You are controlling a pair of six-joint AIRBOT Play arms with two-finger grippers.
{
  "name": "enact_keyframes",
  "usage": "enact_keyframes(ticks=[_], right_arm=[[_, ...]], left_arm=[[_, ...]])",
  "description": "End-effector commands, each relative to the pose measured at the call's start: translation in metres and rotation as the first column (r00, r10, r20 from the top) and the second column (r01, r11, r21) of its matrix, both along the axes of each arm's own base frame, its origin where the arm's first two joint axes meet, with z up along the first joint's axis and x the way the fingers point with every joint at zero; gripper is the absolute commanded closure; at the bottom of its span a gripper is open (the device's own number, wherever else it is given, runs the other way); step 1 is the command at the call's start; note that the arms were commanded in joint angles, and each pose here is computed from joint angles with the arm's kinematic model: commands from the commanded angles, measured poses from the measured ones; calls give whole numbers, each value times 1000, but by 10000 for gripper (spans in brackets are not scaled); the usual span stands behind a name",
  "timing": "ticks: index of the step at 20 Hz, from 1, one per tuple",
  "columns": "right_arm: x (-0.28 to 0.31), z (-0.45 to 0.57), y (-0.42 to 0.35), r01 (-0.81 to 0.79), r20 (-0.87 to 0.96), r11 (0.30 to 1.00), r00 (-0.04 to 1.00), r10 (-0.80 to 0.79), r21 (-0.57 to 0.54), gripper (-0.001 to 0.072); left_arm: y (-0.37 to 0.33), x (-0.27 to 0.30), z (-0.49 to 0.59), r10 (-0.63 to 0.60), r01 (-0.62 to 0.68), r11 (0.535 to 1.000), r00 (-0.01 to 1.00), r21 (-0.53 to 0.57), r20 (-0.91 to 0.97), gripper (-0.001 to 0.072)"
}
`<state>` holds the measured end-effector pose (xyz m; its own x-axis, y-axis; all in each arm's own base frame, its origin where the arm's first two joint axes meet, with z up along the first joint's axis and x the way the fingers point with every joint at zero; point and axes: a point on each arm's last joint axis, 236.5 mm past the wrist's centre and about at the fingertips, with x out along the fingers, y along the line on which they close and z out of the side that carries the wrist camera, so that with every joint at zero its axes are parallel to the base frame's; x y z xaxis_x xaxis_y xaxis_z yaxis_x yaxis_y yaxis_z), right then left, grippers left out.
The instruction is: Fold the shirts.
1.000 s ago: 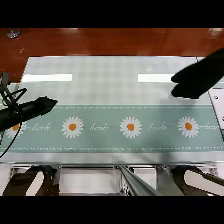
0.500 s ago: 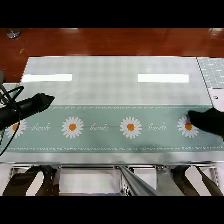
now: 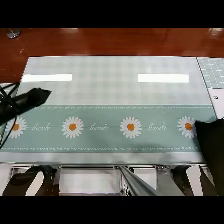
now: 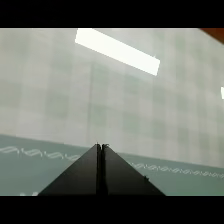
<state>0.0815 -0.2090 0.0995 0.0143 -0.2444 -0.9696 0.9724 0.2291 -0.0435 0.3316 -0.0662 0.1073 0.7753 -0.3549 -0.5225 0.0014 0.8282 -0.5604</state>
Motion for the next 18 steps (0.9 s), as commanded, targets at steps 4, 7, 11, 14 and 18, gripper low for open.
enact_keyframes(ticks=[4, 7, 11, 14, 18], right_arm=[[250, 127, 8, -399, 516, 833, 655, 552, -384, 295], [355, 155, 171, -689, 575, 514, 170, 800, -512, 677], [351, 15, 317, -946, 259, 73, -11, 966, -316, 678], [328, -82, 322, -983, 144, 150, 134, 980, -102, 679], [321, -96, 285, -984, 12, 165, 165, 986, -67, 678]], left_arm=[[-6, 60, 121, -92, 81, 994, 980, 66, 174, 690], [-76, 64, 187, -347, 312, 935, 906, 169, 243, 691], [-75, 63, 101, -274, 275, 876, 960, 396, -62, 691], [-50, 44, -7, -185, 313, 832, 934, 457, -305, 690], [-43, 26, -46, -168, 351, 833, 897, 427, -409, 690]])
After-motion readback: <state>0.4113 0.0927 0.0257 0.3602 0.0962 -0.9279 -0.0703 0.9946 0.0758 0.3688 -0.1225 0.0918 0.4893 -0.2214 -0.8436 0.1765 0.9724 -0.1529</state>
